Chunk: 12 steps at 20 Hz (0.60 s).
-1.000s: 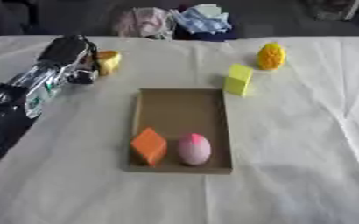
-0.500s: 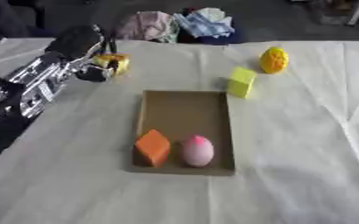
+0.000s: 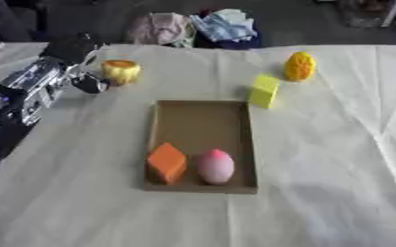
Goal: Pick up objects on the table and place them in the box.
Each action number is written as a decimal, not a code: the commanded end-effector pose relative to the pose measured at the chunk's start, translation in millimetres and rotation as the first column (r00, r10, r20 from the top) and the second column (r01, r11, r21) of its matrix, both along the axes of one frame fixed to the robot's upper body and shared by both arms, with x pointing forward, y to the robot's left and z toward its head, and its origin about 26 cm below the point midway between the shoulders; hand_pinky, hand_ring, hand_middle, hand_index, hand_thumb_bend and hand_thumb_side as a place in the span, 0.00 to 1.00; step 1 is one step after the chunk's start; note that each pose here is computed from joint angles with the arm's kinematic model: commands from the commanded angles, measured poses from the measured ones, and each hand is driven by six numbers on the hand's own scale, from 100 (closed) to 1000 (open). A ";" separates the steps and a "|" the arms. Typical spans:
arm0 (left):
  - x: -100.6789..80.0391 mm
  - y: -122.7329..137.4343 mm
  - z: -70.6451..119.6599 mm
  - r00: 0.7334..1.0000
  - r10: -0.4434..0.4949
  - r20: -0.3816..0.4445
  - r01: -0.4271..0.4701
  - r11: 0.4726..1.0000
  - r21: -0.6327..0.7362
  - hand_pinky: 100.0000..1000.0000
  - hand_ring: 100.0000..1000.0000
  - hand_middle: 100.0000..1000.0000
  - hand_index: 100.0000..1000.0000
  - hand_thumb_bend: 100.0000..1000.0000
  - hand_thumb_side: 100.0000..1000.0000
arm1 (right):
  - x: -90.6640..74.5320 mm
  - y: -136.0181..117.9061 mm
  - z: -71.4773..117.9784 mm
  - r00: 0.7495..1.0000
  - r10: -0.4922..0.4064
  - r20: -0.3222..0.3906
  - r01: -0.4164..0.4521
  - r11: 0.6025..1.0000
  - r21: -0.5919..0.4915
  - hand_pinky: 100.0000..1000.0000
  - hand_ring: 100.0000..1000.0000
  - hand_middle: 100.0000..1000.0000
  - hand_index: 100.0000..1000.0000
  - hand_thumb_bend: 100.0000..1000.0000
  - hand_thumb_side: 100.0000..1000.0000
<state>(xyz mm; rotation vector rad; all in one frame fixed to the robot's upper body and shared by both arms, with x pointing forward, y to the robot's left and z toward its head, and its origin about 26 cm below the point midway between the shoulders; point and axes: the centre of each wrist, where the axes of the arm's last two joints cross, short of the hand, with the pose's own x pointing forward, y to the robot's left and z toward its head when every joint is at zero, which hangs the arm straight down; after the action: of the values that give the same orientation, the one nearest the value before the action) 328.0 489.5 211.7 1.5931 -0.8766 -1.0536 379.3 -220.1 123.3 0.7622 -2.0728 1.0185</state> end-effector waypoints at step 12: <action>5.3 7.2 1.9 0.997 0.002 0.074 -0.001 1.000 -0.011 0.73 0.72 0.74 0.86 0.22 0.12 | 3.8 0.9 13.0 0.997 0.026 0.073 -0.024 0.999 -0.025 0.88 0.68 0.71 0.85 0.00 0.61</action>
<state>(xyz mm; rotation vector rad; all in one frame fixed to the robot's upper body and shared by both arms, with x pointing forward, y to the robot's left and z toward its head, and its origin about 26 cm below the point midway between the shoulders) 333.5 494.0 198.8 1.5971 -0.9149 -1.0016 381.7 -216.5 127.5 0.7659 -2.0811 1.0310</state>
